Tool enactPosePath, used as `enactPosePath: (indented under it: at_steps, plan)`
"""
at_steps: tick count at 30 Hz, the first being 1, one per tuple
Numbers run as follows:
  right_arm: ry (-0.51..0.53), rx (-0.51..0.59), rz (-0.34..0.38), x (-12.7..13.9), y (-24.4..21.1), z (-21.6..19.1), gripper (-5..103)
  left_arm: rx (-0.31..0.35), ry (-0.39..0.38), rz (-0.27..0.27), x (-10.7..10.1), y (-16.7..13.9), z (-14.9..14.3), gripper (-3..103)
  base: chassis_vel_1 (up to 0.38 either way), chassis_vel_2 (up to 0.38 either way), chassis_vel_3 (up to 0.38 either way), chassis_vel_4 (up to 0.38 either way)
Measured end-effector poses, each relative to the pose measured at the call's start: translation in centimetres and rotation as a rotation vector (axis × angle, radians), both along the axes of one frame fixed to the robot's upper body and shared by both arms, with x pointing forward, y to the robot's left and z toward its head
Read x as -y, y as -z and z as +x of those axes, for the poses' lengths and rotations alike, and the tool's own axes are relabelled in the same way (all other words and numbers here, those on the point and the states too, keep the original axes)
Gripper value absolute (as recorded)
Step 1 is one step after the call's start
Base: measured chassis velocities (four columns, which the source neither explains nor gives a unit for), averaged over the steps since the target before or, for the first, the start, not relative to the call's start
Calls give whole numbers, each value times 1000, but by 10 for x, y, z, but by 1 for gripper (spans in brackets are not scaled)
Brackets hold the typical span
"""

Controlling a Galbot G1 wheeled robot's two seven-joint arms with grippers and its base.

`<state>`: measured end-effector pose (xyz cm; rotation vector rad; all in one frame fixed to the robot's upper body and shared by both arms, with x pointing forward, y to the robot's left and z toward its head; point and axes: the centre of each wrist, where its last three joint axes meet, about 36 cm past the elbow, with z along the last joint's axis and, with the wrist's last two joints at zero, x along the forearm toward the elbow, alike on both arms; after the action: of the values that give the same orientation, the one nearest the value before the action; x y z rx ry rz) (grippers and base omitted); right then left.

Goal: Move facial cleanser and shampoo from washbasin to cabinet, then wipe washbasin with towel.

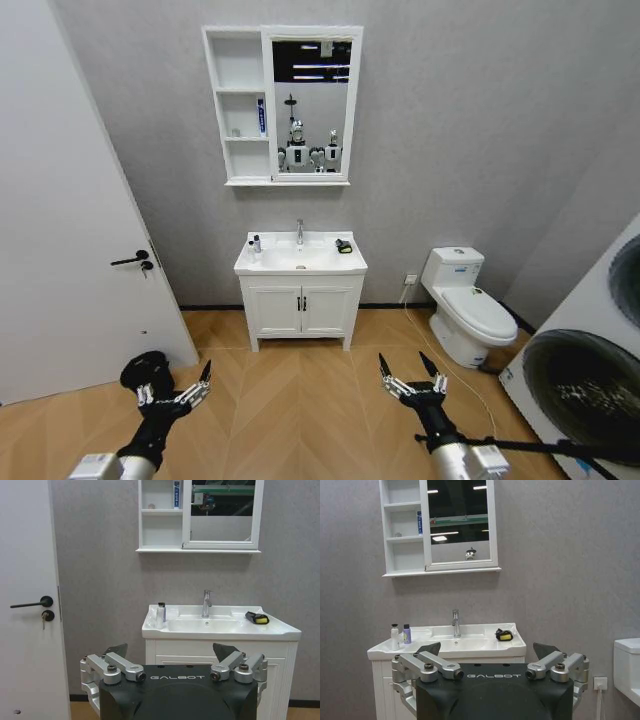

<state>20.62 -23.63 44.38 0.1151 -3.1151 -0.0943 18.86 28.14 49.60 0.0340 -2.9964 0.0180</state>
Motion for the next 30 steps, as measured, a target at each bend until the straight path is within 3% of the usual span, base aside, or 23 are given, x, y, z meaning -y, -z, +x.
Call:
enactPosePath:
  at_steps: [15, 30]
  plan:
    - [-6, 10, 7, 1, 0, 0, 100, -20, 14, 12, 5, 7, -1, 97, -169, 172, 169, -159]
    - [-6, 11, 6, 0, -1, -1, 100, -20, 18, 17, 5, 7, -1, 97, -331, 336, 331, -338]
